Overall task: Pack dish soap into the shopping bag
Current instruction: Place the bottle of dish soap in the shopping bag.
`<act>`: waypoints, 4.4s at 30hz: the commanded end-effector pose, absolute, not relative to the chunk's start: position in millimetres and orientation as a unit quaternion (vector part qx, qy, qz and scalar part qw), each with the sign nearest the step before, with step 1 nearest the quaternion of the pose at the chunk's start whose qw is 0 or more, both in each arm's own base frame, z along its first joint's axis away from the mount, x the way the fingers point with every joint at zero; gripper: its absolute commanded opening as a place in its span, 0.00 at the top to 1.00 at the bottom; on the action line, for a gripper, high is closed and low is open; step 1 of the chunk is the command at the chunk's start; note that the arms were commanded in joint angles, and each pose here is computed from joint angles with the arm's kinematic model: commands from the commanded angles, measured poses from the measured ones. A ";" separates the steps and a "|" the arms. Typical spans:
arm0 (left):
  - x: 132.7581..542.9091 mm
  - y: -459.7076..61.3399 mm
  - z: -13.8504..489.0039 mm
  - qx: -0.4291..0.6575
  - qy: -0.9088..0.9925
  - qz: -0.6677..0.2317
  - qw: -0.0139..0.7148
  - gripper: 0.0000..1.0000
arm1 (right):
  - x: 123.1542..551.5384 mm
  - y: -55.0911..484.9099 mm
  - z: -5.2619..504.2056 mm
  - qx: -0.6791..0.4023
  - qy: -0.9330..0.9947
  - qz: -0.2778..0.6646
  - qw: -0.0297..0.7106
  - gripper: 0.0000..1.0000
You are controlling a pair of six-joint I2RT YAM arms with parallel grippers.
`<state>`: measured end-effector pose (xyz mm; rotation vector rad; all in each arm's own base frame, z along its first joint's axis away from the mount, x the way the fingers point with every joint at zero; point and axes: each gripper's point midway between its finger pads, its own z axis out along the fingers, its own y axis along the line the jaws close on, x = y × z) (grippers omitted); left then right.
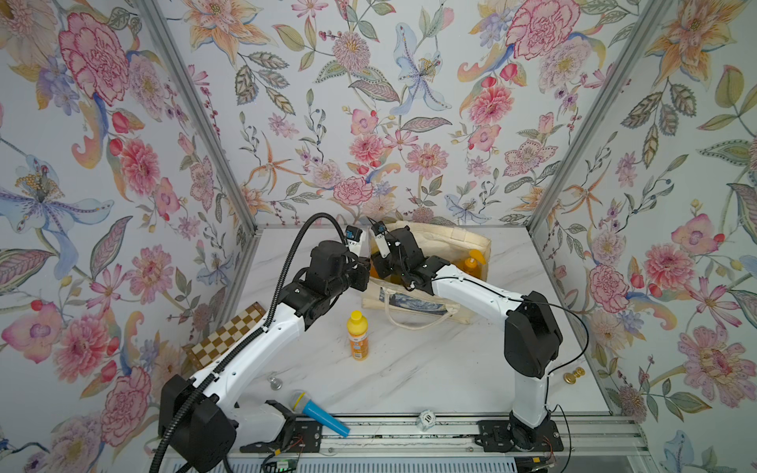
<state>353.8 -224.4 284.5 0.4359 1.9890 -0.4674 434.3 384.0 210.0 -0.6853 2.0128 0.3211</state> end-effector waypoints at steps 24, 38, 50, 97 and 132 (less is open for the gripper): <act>351.7 -228.4 293.2 0.187 0.819 -0.208 0.501 1.00 | 462.6 397.0 302.5 -0.269 0.761 0.153 0.569 0.97; 350.4 -228.7 294.4 0.186 0.819 -0.213 0.499 1.00 | 482.2 403.1 278.4 -0.292 0.772 0.146 0.545 0.95; 351.4 -229.9 296.2 0.187 0.818 -0.214 0.501 1.00 | 496.1 401.6 239.4 -0.297 0.793 0.134 0.515 0.94; 369.1 -227.5 278.8 0.145 0.837 -0.199 0.489 0.92 | 478.5 407.3 259.7 -0.330 0.796 0.150 0.484 0.46; 371.3 -223.6 265.1 0.143 0.845 -0.181 0.483 0.95 | 429.0 382.5 342.4 -0.300 0.780 0.177 0.519 0.32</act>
